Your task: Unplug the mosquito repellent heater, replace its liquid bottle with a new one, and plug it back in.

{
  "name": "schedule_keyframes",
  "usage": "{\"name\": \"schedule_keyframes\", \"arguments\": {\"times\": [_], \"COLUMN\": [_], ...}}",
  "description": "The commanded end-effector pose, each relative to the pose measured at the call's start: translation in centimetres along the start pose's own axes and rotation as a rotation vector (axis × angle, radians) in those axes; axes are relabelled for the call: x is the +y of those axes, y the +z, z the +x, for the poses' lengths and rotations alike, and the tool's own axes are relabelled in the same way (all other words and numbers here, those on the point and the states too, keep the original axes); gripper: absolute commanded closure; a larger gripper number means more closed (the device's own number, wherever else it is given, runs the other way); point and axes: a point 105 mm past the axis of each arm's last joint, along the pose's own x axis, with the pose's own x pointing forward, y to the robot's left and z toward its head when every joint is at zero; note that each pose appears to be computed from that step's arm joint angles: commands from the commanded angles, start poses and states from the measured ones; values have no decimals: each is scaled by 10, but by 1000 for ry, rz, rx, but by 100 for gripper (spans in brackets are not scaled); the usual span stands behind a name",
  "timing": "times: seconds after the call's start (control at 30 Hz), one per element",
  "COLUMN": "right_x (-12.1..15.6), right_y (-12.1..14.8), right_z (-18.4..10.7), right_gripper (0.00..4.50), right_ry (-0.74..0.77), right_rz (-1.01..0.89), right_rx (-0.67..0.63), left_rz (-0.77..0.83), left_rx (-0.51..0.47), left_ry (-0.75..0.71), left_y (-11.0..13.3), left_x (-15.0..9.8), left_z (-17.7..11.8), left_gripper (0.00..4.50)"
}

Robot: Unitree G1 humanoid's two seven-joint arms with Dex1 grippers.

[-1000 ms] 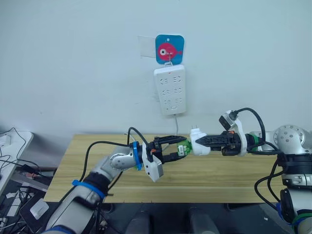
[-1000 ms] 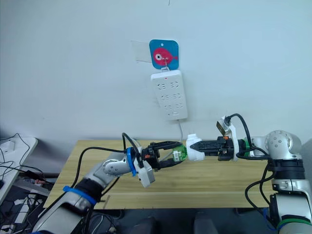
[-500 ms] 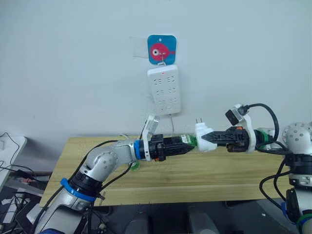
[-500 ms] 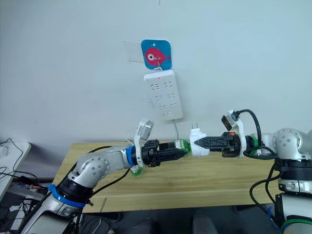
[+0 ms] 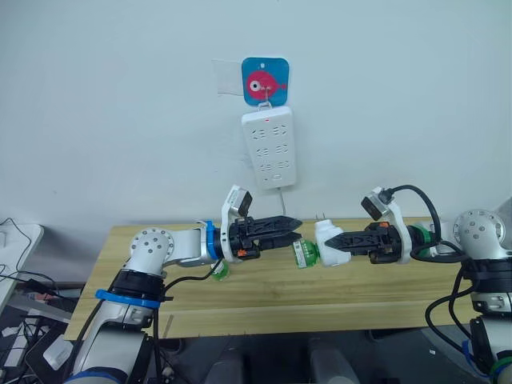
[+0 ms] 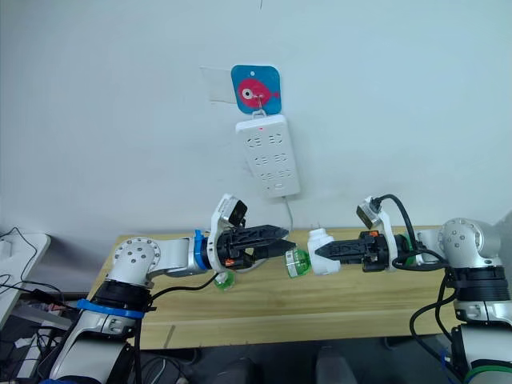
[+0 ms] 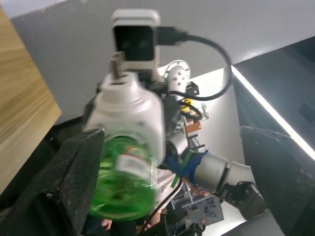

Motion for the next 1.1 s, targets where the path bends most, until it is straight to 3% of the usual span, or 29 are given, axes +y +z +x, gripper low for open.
{"name": "schedule_keyframes", "arguments": {"times": [0.03, 0.2, 0.43, 0.6, 0.73, 0.93, 1.1], "right_x": [9, 7, 2, 3, 6, 11, 13], "right_y": [11, 14, 20, 25, 25, 22, 22], "right_z": [-9, -12, -12, -11, -10, -8, -9], "right_gripper": [150, 150, 150, 150, 150, 150, 150], "right_ry": [4, -5, -14, -10, 0, 16, 17], "right_rz": [-40, -31, -23, -26, -28, -30, -35], "right_rx": [-40, -57, -68, -74, -68, -51, -47], "left_rz": [119, 490, 1486, 2044, 2298, 2473, 2556], "left_rx": [-3, -1, 239, 278, 281, 163, 149], "left_ry": [47, 170, 240, 256, 168, 146, 69], "left_y": [-2, 11, -2, -3, -17, -9, -12], "left_x": [-6, -16, -11, 4, 13, 16, 17], "left_z": [-17, -32, -25, -18, -9, 9, 21], "left_gripper": [4, 4, 4, 4, 4, 4, 4]}}
